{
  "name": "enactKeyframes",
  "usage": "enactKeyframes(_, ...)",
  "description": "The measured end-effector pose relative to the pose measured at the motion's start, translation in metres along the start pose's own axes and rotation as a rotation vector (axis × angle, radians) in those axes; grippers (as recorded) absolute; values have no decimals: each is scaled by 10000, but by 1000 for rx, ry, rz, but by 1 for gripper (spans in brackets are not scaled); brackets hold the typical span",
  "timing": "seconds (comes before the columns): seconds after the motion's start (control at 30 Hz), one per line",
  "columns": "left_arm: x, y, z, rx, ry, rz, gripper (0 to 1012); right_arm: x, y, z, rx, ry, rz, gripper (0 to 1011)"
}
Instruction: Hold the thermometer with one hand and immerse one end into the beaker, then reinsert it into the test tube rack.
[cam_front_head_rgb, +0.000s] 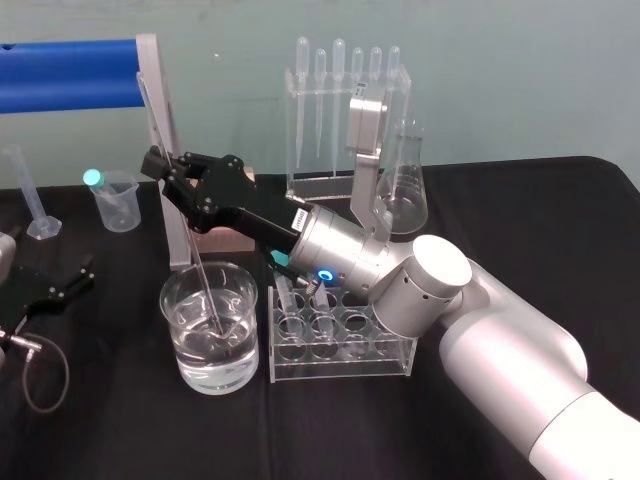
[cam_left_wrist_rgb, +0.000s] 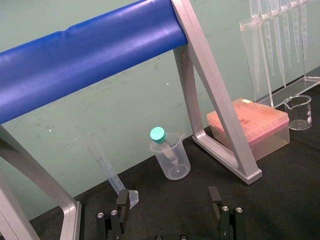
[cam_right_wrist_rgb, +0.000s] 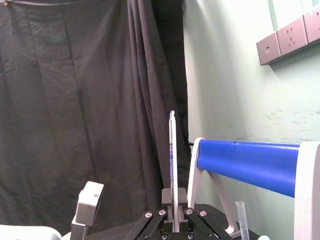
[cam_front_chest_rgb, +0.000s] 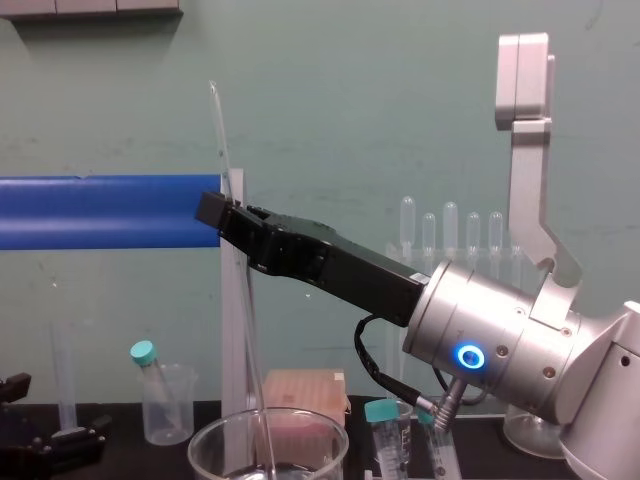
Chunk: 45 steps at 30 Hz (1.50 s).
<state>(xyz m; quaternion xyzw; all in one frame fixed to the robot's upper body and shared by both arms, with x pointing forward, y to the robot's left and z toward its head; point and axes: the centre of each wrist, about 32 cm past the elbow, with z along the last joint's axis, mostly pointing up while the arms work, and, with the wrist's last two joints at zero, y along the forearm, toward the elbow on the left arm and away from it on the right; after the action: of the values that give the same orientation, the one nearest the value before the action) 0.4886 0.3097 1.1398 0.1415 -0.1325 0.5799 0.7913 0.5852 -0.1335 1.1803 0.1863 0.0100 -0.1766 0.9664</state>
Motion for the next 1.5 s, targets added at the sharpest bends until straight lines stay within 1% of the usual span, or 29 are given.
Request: enactKeyframes(1.5, 0, 0, 0, 0, 0, 0, 1008, 0, 0, 0, 0, 0, 0, 58)
